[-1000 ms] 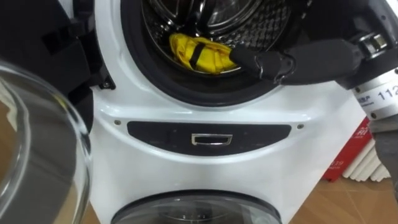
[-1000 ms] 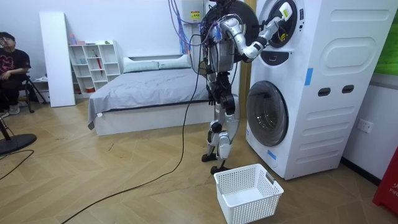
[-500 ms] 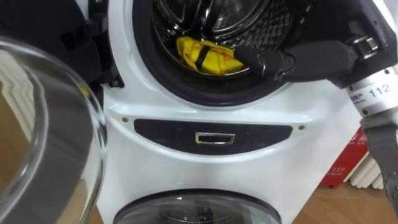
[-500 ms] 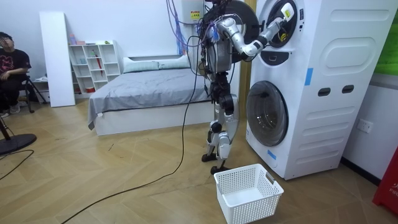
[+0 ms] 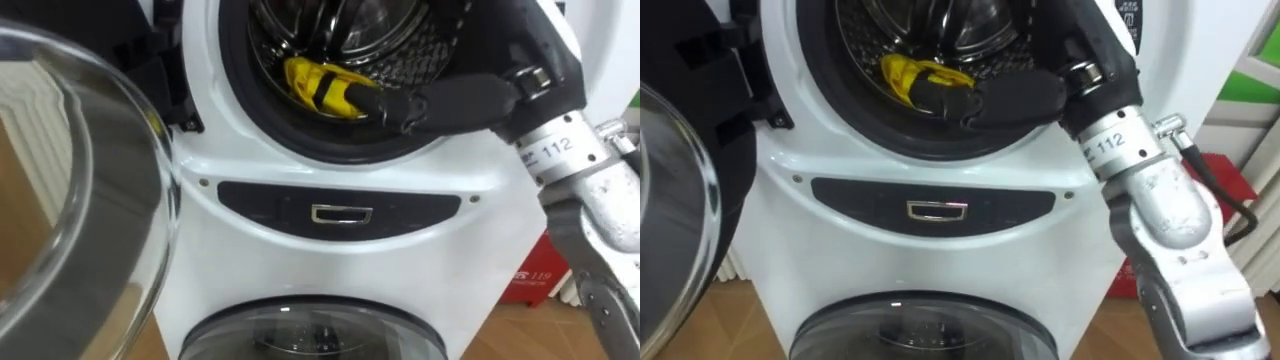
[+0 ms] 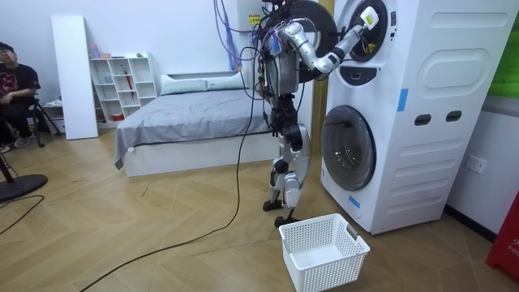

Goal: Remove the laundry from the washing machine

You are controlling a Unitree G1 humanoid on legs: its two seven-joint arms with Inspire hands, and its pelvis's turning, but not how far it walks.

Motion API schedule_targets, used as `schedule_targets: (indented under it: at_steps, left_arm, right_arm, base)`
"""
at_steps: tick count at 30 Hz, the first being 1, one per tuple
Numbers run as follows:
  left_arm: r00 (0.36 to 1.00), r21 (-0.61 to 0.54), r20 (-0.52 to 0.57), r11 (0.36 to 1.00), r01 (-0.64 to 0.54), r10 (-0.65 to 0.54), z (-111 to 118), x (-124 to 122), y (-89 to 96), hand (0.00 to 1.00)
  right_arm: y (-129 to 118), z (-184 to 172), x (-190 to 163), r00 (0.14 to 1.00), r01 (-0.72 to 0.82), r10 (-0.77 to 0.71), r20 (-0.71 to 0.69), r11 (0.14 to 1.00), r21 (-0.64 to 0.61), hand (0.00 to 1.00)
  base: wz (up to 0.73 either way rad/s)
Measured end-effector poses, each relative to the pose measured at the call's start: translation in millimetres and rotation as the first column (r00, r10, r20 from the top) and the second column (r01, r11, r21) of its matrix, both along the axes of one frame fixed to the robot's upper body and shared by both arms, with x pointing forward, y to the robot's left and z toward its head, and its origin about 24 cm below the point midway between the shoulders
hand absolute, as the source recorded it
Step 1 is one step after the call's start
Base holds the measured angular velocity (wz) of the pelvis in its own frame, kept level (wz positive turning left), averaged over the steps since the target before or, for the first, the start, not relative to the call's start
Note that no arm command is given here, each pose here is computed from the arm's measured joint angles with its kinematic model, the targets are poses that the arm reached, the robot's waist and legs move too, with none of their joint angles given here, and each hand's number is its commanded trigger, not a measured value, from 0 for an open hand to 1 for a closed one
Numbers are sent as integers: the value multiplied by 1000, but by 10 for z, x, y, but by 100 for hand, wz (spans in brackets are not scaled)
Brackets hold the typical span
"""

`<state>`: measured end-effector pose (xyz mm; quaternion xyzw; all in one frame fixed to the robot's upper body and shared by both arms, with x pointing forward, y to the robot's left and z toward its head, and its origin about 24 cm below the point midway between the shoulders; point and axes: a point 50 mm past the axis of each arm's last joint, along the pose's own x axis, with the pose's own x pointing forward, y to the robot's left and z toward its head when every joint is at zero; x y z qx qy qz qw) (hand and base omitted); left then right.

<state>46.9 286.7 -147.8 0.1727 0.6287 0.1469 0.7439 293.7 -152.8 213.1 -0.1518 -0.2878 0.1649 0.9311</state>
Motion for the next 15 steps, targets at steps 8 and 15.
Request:
schedule_targets:
  at_steps: [8,15]
  left_arm:
    - [1000,-26,14,1000,16,-16,4,118,-21,0]
    - [999,-21,33,1000,13,-12,23,197,7,0]
  right_arm:
    - [433,-498,49,974,-94,-1,-226,907,-411,0]
    - [416,-430,31,980,-92,-4,-200,878,-469,0]
  base:
    - [9]
    - [-3]
